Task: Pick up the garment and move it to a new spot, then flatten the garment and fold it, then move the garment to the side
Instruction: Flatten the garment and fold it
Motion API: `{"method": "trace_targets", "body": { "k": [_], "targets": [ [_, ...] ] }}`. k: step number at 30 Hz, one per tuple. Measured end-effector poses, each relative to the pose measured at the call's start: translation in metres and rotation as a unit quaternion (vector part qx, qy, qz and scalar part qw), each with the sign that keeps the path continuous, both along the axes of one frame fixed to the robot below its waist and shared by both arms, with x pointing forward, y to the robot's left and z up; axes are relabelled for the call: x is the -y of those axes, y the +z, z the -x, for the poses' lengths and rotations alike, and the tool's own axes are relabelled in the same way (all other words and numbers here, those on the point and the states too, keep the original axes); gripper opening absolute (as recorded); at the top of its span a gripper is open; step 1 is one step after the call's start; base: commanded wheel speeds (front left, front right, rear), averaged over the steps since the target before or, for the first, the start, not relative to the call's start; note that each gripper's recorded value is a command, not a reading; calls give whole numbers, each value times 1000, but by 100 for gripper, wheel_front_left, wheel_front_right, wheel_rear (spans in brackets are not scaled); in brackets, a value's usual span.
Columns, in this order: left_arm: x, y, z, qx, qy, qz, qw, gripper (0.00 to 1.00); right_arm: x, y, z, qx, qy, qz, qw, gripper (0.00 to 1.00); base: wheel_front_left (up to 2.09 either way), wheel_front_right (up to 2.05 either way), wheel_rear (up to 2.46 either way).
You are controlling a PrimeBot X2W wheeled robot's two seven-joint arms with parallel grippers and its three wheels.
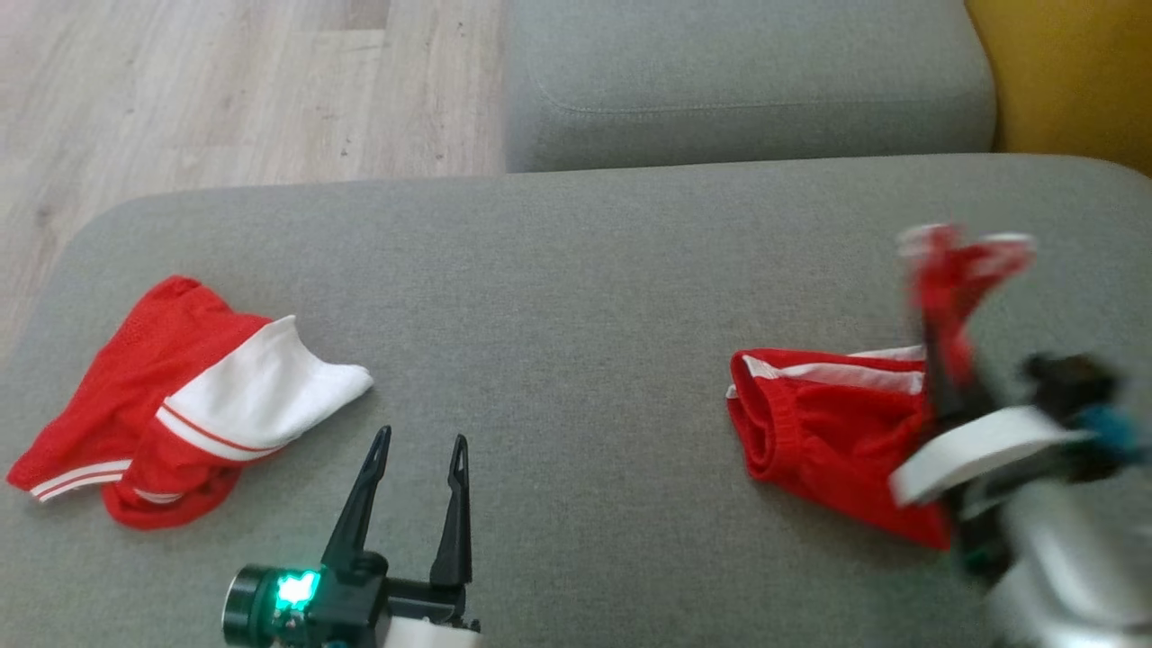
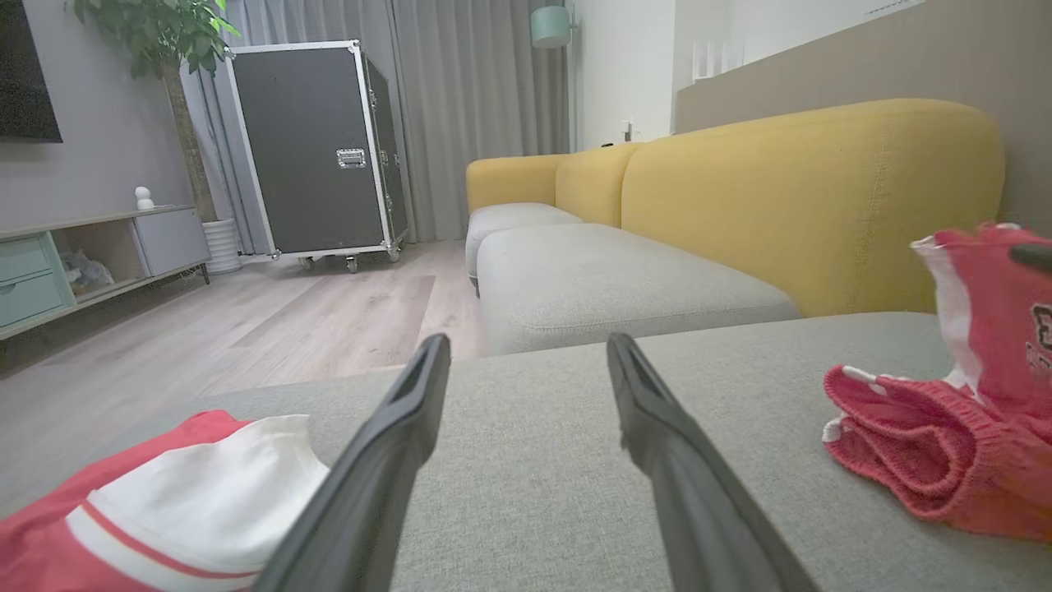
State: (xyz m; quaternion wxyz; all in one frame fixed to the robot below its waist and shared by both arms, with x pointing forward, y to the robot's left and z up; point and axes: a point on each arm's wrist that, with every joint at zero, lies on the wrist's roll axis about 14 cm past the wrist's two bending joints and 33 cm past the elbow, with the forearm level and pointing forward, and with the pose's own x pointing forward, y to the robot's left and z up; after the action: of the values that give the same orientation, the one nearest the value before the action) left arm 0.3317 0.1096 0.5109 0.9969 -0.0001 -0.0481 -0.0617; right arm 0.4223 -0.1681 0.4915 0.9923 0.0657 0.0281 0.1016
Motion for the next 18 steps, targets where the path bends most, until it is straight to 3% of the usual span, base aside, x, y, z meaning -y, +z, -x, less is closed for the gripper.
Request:
{"method": "trace_targets", "body": {
  "k": [6, 8, 9, 10, 14, 18],
  "targets": [
    [-5, -6, 9, -8, 8, 1, 1000, 100, -98, -24, 35, -45, 123, -2, 991, 2, 0, 0, 0],
    [-8, -5, 11, -6, 11, 1, 1000, 100, -115, -35, 47, -66, 146, -1, 987, 35, 0, 0, 0],
    [-8, -4, 11, -5, 13, 1, 1000, 100, -121, -42, 52, -80, 154, -2, 985, 91, 0, 0, 0],
    [-9, -3, 12, -3, 14, 1, 1000, 100, -125, -48, 58, -93, 159, -7, 983, 100, 0, 0, 0],
    [-11, 2, 14, 5, 18, 1, 1000, 100, -132, -53, 67, -98, 164, -19, 981, 100, 0, 0, 0],
    [-15, 2, 19, 6, 23, 2, 1000, 100, -127, -34, 64, -57, 153, -35, 986, 100, 0, 0, 0]
  ]
}}
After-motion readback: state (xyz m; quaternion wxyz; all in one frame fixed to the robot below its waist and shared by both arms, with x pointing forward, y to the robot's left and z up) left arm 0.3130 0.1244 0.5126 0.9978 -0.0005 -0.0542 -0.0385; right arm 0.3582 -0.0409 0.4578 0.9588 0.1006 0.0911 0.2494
